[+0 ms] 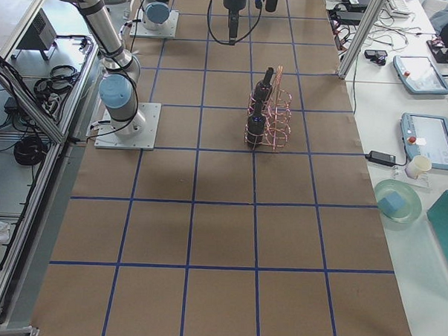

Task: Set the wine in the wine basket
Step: 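Carry the bottle with the left gripper toward the table center, then lower the bottle upright onto the table and open the left gripper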

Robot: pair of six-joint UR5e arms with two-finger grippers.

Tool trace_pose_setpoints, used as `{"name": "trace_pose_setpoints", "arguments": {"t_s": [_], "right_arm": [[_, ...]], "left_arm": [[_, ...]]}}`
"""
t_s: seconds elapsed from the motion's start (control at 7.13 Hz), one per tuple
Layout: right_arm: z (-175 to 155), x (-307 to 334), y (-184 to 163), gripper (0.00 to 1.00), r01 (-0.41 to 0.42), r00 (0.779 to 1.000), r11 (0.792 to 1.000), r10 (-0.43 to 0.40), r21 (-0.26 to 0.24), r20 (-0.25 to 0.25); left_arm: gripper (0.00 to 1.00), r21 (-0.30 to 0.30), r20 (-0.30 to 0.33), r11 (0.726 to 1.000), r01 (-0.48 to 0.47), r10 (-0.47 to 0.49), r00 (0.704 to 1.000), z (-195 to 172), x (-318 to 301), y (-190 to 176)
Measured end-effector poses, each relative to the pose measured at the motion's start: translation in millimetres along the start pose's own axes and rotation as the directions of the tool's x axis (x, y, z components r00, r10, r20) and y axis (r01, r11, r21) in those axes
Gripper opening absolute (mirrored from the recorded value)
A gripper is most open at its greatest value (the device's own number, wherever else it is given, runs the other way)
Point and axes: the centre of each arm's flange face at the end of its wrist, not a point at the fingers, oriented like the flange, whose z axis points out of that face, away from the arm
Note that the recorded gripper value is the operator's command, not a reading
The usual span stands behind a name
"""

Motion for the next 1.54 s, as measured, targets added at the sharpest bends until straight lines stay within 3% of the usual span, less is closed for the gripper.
{"name": "trace_pose_setpoints", "arguments": {"t_s": [0.56, 0.98, 1.54], "right_arm": [[1, 0, 0, 1.00, 0.001, 1.000, 1.000, -0.001, -0.001, 0.000], [1, 0, 0, 1.00, 0.002, 1.000, 1.000, -0.002, -0.001, 0.000], [1, -1, 0, 1.00, 0.003, 1.000, 1.000, -0.003, -0.002, 0.000]], "left_arm": [[0.00, -0.009, -0.025, 0.999, 0.035, -0.036, 0.999, -15, 159, 51], [0.00, -0.018, -0.029, 0.999, 0.037, -0.037, 0.999, -3, 264, 98], [0.00, -0.068, -0.007, 0.997, -0.036, 0.036, 0.999, 20, 332, 144]]}}
